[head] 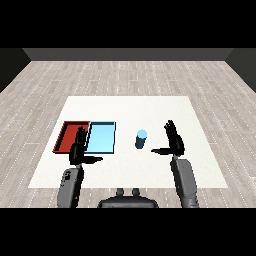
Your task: Pick the blue can and put it in the blue box
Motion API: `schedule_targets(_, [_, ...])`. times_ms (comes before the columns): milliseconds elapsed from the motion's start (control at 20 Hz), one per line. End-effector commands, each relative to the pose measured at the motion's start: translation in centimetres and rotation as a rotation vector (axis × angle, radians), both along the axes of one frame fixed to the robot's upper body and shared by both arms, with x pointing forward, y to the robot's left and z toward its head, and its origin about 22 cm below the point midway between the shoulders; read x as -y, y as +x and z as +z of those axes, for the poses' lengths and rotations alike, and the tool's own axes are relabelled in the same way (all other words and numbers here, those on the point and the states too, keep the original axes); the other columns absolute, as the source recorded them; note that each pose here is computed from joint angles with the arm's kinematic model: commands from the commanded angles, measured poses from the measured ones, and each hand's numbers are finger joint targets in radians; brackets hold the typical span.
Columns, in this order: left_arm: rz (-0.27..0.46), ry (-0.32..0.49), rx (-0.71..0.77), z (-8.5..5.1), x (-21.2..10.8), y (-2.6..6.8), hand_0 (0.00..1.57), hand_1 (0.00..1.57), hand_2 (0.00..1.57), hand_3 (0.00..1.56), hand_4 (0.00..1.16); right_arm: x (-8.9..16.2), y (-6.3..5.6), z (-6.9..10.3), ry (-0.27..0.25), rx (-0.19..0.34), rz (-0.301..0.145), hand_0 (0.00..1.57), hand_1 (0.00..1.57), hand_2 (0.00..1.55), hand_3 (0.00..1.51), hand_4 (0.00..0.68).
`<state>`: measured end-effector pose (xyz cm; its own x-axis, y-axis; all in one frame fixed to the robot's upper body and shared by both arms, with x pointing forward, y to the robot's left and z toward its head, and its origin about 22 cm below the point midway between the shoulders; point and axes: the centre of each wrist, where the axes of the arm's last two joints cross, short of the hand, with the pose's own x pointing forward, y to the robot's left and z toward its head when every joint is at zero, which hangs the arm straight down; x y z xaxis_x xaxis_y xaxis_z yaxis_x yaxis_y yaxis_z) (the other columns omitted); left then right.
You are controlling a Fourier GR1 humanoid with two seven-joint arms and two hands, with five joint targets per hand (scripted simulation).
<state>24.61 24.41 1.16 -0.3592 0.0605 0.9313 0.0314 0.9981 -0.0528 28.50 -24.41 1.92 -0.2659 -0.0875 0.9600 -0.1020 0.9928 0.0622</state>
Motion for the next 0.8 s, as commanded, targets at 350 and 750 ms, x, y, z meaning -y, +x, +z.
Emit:
schedule_targets(350, [-0.002, -0.065, 0.066, -2.5, -1.0, -0.22, 0.0, 0.0, 0.0, 0.0, 0.0, 0.6, 1.6, 0.9, 0.045, 0.036, 0.033, 0.0, 0.0, 0.0, 0.0, 0.0])
schedule_targets(750, [-0.002, -0.044, 0.072, -1.2, -0.7, 0.05, 0.0, 0.0, 0.0, 0.0, 0.0, -0.1, 2.0, -2.4, 0.061, -0.034, 0.021, 0.0, 0.0, 0.0, 0.0, 0.0])
